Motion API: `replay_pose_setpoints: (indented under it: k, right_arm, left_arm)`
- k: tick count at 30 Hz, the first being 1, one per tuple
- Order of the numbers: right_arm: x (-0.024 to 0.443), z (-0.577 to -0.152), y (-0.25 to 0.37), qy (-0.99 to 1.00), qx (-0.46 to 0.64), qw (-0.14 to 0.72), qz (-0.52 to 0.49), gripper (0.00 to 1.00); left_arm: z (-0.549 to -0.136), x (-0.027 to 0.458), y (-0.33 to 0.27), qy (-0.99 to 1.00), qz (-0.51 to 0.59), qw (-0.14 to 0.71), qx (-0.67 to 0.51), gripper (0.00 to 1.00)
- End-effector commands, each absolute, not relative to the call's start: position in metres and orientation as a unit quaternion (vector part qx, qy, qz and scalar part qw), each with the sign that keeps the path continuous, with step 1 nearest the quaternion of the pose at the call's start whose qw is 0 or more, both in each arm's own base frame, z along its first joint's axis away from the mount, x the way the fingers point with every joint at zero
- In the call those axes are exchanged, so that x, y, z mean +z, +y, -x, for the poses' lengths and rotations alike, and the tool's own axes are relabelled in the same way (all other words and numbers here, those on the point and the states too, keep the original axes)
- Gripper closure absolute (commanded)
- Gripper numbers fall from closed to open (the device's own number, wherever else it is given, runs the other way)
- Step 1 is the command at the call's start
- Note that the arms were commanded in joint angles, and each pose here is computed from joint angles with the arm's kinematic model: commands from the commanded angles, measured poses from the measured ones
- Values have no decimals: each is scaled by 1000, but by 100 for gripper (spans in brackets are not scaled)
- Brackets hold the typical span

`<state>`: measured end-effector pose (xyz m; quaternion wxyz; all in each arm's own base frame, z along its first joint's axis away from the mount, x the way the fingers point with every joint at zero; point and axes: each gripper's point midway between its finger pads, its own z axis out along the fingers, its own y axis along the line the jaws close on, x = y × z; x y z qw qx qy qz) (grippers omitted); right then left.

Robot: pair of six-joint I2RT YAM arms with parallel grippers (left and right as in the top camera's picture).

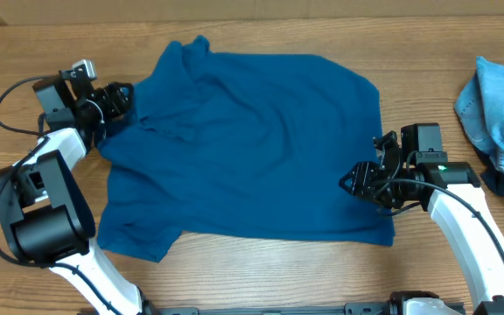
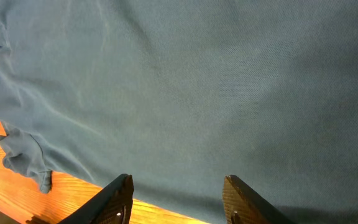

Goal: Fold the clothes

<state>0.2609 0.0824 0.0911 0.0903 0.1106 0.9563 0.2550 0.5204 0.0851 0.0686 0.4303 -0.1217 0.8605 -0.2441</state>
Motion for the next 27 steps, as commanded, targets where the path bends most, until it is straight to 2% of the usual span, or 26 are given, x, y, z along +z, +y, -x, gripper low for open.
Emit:
replay_pose_setpoints:
  k: [1, 5, 8, 14, 21, 23, 27]
  right_arm:
    - [97, -267, 83, 956, 255, 102, -105, 50]
    - [97, -267, 83, 956, 255, 102, -105, 50]
    - [97, -266, 83, 956, 255, 99, -107, 50]
    - [97, -265, 83, 956, 255, 97, -107, 50]
    - [97, -264, 83, 956, 254, 96, -108, 50]
    - [97, -264, 83, 956, 254, 96, -108, 50]
    - [97, -265, 83, 956, 254, 96, -108, 50]
  left_arm:
    - [-528, 68, 79, 847, 144, 427, -281, 35]
    - [-525, 55, 68, 847, 189, 390, -308, 34]
    - [-516, 43, 61, 836, 275, 329, -343, 38]
    - [-514, 45, 60, 788, 382, 272, -399, 44]
    - [-521, 50, 67, 762, 425, 273, -406, 47]
    - [-522, 49, 72, 761, 431, 282, -394, 52]
    - [-524, 47, 77, 762, 435, 291, -382, 75]
